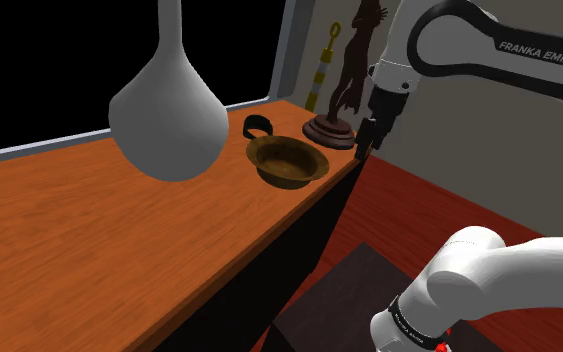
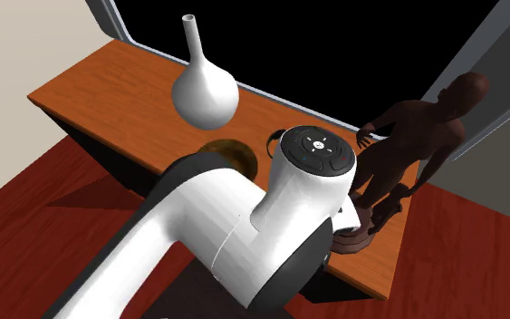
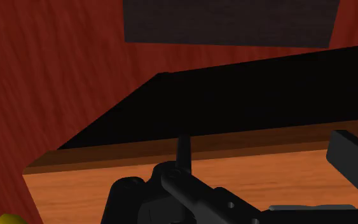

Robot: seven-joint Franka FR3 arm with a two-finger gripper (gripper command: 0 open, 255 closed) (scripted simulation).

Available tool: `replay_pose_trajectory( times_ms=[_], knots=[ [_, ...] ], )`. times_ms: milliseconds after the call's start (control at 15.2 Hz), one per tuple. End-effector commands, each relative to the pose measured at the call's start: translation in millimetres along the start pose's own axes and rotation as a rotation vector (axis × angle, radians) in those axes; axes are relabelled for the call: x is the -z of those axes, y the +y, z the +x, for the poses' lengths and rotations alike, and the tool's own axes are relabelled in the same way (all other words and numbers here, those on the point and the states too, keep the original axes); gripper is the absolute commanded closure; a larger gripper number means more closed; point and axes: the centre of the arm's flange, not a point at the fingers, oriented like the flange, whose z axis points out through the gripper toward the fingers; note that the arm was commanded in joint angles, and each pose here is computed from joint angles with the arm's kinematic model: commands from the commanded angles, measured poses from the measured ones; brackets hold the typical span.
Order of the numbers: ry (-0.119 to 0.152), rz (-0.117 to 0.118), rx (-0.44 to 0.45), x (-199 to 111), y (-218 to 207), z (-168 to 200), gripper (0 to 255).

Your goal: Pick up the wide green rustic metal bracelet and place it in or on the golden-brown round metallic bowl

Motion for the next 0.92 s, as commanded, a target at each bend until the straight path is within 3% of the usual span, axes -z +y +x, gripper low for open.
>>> replay_pose_trajectory(
  times_ms=[0, 858],
  knots=[
    [0.000, 0.000, 0.000, 0.0, 0.0, 0.0, 0],
    [0.064, 0.002, 0.102, 25.4, -104.6, 123.0, 0]
  ],
)
